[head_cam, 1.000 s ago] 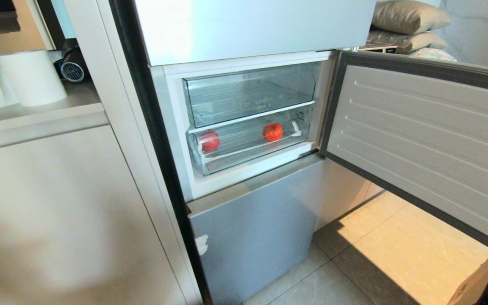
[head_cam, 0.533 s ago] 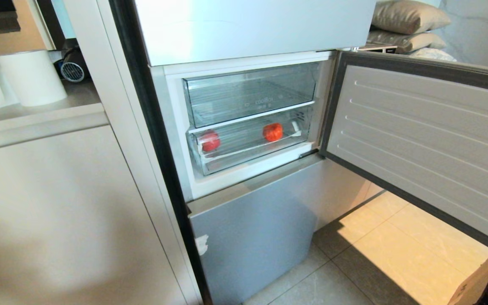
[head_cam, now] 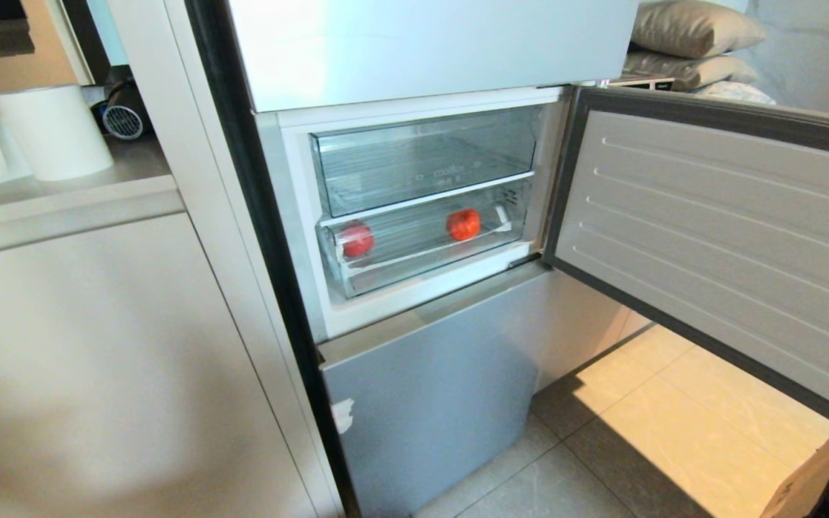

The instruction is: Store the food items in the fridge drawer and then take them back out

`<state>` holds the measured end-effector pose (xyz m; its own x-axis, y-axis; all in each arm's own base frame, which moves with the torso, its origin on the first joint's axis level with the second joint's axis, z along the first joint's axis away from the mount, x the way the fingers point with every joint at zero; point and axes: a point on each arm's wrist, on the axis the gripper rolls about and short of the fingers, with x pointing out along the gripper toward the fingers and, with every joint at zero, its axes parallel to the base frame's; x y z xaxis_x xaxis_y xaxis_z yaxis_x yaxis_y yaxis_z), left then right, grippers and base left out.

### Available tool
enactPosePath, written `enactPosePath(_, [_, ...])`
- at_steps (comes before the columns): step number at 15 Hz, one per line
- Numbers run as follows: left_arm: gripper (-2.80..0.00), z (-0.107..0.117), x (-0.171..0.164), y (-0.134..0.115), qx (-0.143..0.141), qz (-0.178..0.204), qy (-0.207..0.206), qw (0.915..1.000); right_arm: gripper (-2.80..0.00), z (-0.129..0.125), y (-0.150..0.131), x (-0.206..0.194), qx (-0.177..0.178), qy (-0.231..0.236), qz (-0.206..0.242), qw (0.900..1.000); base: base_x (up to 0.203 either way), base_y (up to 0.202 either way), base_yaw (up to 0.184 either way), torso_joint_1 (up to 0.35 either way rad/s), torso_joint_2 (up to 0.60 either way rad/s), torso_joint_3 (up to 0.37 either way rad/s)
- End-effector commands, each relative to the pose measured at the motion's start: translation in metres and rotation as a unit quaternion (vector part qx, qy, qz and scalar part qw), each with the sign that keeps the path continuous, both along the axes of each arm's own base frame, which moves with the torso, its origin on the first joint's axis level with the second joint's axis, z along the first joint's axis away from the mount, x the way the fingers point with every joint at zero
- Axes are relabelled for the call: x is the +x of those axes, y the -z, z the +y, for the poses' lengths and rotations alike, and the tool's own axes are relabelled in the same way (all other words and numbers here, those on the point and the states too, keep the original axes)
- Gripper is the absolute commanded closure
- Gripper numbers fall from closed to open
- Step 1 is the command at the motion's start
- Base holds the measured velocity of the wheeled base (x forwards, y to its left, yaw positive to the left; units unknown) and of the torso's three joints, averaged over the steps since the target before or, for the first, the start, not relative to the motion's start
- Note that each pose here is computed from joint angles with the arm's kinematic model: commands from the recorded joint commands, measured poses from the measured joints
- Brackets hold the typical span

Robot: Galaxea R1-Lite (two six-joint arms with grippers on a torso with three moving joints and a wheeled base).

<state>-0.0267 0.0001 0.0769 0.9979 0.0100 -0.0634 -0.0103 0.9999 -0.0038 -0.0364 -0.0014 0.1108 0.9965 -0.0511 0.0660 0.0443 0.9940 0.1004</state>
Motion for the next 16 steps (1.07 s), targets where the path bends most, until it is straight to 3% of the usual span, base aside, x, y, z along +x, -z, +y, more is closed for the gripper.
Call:
enactPosePath(1, [0.00,0.000,0.000,0.000,0.000,0.001,0.000,1.0000,0.00,0.000,-0.037,-0.005,0.028,0.006,-0.034,0.999,0.000,0.000,0.000,0.000,0.00,0.000])
enactPosePath(3, [0.00,0.000,0.000,0.000,0.000,0.001,-0.001,1.0000,0.00,-0.001,-0.089,0.010,0.109,0.032,-0.043,0.993,0.000,0.000,0.000,0.000,0.00,0.000])
enactPosePath(4, [0.00,0.000,0.000,0.000,0.000,0.001,-0.001,1.0000,0.00,-0.001,-0.115,0.029,0.161,0.059,-0.048,0.984,0.000,0.000,0.000,0.000,0.00,0.000])
enactPosePath(5, [0.00,0.000,0.000,0.000,0.000,0.001,0.000,1.0000,0.00,-0.004,-0.134,0.050,0.199,0.096,-0.059,0.974,0.000,0.000,0.000,0.000,0.00,0.000])
enactPosePath(7, [0.00,0.000,0.000,0.000,0.000,0.001,-0.001,1.0000,0.00,-0.021,-0.158,0.081,0.242,0.197,-0.122,0.942,0.000,0.000,0.000,0.000,0.00,0.000])
enactPosePath(10, [0.00,0.000,0.000,0.000,0.000,0.001,0.000,1.0000,0.00,-0.061,-0.178,0.089,0.254,0.301,-0.223,0.891,0.000,0.000,0.000,0.000,0.00,0.000])
enactPosePath(12, [0.00,0.000,0.000,0.000,0.000,0.001,0.000,1.0000,0.00,-0.084,-0.186,0.082,0.252,0.330,-0.264,0.870,0.000,0.000,0.000,0.000,0.00,0.000])
enactPosePath(16, [0.00,0.000,0.000,0.000,0.000,0.002,-0.001,1.0000,0.00,-0.113,-0.184,0.078,0.238,0.326,-0.299,0.865,0.000,0.000,0.000,0.000,0.00,0.000])
